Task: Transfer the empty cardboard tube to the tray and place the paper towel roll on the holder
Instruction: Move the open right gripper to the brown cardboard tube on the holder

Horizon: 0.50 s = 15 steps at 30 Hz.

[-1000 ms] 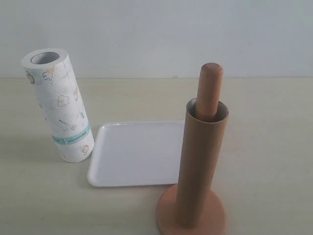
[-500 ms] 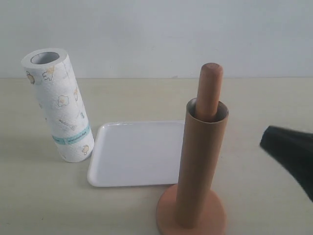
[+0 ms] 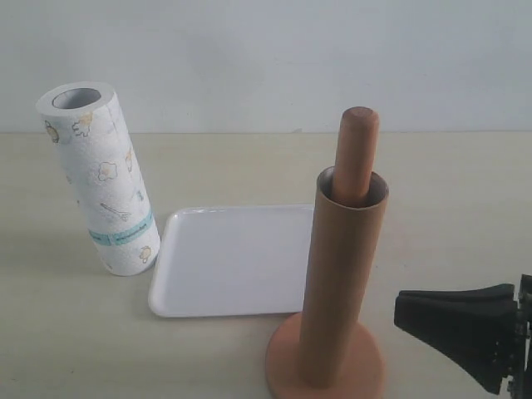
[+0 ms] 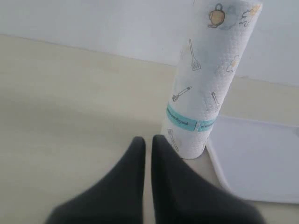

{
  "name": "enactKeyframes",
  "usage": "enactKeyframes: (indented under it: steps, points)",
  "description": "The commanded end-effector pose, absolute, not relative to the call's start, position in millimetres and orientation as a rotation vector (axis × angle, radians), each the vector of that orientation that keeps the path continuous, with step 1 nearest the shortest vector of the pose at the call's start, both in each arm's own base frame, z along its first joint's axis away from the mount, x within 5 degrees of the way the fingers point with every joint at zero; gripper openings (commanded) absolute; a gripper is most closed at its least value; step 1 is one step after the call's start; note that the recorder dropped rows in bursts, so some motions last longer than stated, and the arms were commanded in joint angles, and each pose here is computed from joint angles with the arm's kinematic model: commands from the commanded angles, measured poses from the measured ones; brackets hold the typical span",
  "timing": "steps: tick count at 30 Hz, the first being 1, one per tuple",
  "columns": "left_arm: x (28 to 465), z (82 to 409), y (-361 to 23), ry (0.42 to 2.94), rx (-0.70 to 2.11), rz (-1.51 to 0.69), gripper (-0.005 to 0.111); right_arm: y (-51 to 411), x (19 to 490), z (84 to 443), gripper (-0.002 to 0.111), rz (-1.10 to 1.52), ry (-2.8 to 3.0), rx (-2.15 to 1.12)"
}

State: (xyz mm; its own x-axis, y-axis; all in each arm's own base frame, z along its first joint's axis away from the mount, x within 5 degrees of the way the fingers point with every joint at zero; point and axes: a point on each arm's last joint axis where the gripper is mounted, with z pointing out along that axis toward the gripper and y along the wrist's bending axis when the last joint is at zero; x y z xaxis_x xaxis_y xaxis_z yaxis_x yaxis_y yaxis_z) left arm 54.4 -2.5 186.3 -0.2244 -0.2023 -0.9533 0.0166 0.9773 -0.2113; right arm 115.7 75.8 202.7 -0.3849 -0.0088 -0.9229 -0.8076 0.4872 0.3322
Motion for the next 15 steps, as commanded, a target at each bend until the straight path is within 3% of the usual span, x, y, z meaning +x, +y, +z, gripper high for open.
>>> enactKeyframes:
  steps: [1,4,10,15]
  points:
    - [54.3,185.7,-2.4,1.786,-0.146,-0.206,0.004,76.1,116.7,196.7,0.005,1.031,1.696,-0.681]
    - [54.3,185.7,-2.4,1.786,-0.146,-0.206,0.004,75.4,119.0,192.4,0.025,1.010,1.694,-0.680]
    - [54.3,185.7,-2.4,1.786,-0.146,-0.206,0.004,74.2,122.0,195.0,0.105,0.974,1.653,-0.667]
    - [54.3,185.7,-2.4,1.786,-0.146,-0.206,0.004,73.0,124.2,195.2,0.105,0.958,1.658,-0.639]
